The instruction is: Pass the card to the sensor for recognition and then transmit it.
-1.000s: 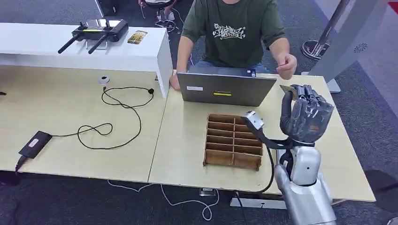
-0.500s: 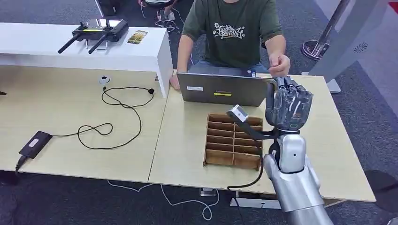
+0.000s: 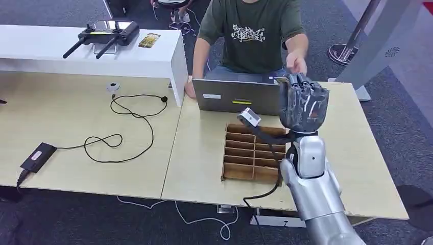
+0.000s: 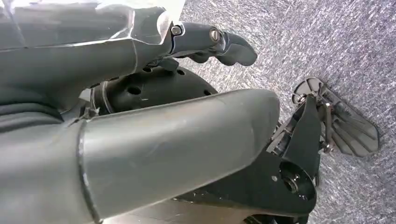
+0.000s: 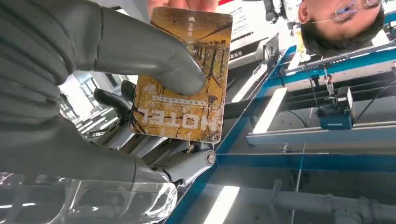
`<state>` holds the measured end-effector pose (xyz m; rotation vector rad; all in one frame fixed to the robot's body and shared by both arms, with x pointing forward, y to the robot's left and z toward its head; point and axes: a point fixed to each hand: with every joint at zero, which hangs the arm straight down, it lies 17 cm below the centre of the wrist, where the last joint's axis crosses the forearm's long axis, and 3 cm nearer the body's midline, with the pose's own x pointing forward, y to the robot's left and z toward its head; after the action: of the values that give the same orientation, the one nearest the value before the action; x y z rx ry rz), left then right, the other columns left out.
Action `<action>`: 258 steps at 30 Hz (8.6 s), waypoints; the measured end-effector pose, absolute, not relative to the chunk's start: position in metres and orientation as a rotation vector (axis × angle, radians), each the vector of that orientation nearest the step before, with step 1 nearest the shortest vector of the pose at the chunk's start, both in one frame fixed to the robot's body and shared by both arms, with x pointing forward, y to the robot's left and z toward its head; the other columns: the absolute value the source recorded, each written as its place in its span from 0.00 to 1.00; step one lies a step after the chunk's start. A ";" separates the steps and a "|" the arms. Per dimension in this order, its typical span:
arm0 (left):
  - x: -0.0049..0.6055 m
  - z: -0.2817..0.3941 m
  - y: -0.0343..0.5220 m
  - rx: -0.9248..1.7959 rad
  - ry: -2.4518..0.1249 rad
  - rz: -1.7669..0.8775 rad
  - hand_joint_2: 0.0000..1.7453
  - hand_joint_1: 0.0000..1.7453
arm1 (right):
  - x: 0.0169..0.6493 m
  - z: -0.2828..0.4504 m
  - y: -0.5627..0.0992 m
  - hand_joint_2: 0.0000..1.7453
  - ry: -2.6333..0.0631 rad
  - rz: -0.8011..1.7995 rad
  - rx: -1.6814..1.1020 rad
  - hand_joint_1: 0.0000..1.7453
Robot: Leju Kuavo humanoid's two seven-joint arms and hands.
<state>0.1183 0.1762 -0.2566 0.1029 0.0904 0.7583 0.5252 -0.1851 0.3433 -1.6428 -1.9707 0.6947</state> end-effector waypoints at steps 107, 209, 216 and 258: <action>0.132 -0.253 0.173 0.094 0.073 0.701 0.00 0.00 | 0.537 0.393 -0.172 1.00 -2.113 0.623 -1.562 0.00; 0.126 -0.258 0.193 0.133 0.048 0.699 0.00 0.00 | 0.343 0.341 -0.252 1.00 -1.984 0.457 -1.753 0.00; 0.126 -0.258 0.193 0.132 0.050 0.703 0.00 0.00 | 0.346 0.329 -0.256 1.00 -1.954 0.497 -1.754 0.00; 0.131 -0.257 0.202 0.154 0.044 0.610 0.00 0.00 | 0.410 0.166 -0.205 1.00 -1.493 1.155 -1.313 0.00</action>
<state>0.1308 0.2018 -0.2571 0.1542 0.0439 0.6100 0.4101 -0.2047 0.1657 -1.3131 -1.4933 1.1547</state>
